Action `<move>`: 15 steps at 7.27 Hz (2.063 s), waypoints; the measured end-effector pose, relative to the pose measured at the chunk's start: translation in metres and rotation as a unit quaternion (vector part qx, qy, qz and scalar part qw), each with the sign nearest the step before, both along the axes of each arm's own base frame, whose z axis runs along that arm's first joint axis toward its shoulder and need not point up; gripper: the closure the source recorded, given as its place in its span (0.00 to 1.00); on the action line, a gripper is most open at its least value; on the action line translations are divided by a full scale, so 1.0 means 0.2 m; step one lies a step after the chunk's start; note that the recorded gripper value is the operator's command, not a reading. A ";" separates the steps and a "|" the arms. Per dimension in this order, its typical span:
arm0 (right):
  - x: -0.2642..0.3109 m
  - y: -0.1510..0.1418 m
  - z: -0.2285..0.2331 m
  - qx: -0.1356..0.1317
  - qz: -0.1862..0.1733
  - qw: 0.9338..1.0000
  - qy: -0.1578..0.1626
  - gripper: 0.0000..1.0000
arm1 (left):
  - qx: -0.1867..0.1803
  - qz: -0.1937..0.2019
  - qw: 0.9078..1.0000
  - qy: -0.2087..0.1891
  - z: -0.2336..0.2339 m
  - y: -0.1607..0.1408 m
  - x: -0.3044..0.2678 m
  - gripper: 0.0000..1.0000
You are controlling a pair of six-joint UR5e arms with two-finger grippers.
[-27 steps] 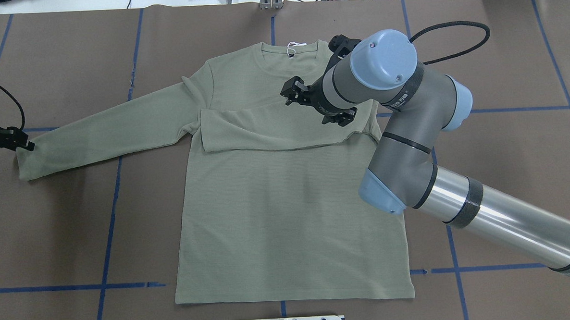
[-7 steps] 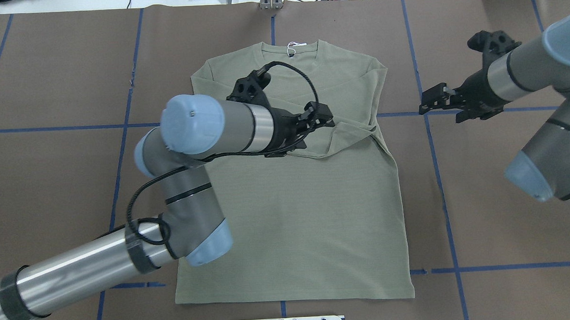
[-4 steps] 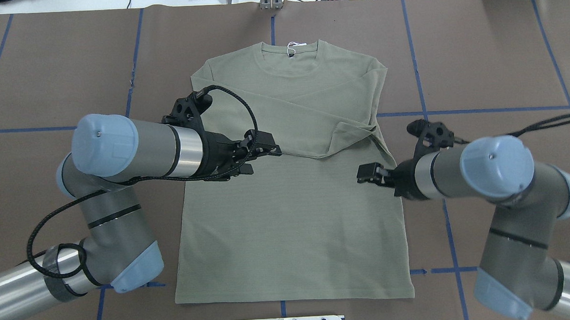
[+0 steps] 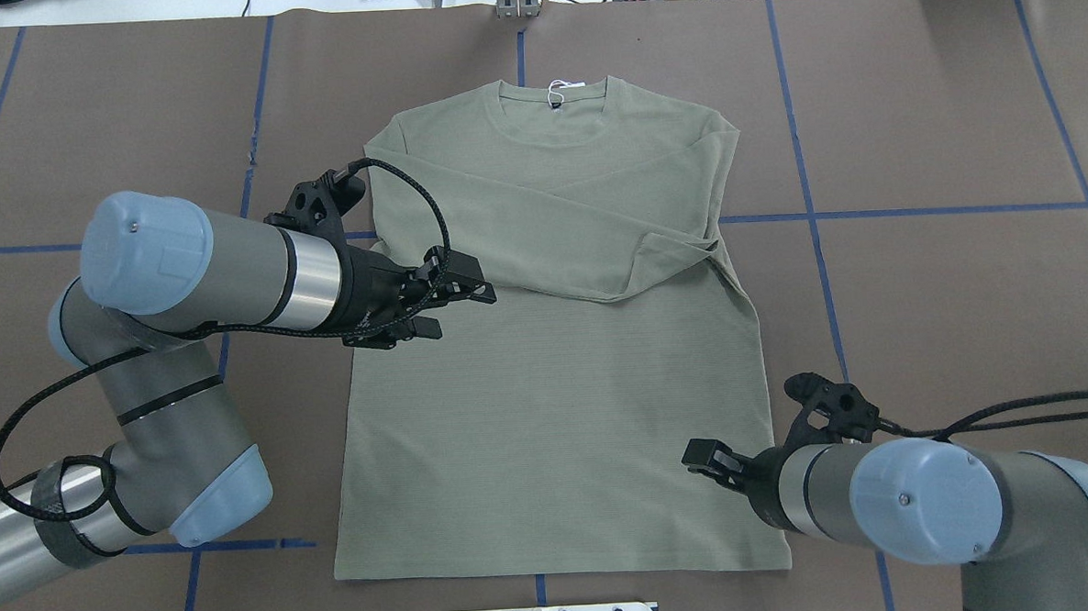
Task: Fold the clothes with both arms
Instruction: 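Release the sleeve and move both grippers to the hem corners nearest the robot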
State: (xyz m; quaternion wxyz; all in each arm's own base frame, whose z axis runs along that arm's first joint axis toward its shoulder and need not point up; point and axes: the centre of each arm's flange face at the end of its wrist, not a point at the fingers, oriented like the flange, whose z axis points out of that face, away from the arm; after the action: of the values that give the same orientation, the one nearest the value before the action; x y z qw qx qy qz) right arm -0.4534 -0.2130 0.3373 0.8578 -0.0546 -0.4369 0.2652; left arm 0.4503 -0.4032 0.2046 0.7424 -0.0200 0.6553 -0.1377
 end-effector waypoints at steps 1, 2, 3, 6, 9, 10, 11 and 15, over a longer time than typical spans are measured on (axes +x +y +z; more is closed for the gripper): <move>-0.02 0.09 0.02 -0.015 0.009 1.000 0.018 0.13 | -0.001 0.000 1.000 0.000 0.00 0.00 0.00 0.16; -0.04 0.17 0.05 -0.021 0.017 0.999 0.032 0.14 | -0.001 -0.001 1.000 0.000 0.00 0.00 0.00 0.16; -0.06 0.21 0.07 -0.027 0.022 0.999 0.039 0.15 | -0.002 -0.001 1.000 0.000 0.00 0.00 0.00 0.16; -0.05 0.28 0.17 -0.037 0.024 0.997 0.060 0.18 | -0.002 -0.002 1.000 -0.001 0.00 0.00 0.00 0.16; -0.07 0.33 0.24 -0.038 0.015 0.996 0.076 0.60 | -0.002 -0.002 1.000 -0.002 0.01 0.00 0.00 0.16; -0.07 0.33 0.26 -0.038 0.015 0.996 0.079 1.00 | -0.002 -0.002 1.000 -0.002 0.01 0.00 0.00 0.16; -0.07 0.33 0.27 -0.038 0.015 0.996 0.081 1.00 | -0.002 -0.002 1.000 -0.002 0.01 0.00 0.00 0.16; -0.02 0.34 0.26 -0.040 0.011 0.996 0.081 1.00 | -0.014 0.002 1.000 -0.015 0.07 0.02 0.00 0.16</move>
State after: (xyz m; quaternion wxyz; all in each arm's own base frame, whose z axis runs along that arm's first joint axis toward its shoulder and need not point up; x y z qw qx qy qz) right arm -0.4567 -0.1459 0.3899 0.8843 -0.0625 -0.3561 0.2955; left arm 0.4508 -0.3996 0.2176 0.7518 -0.0293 0.6424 -0.1457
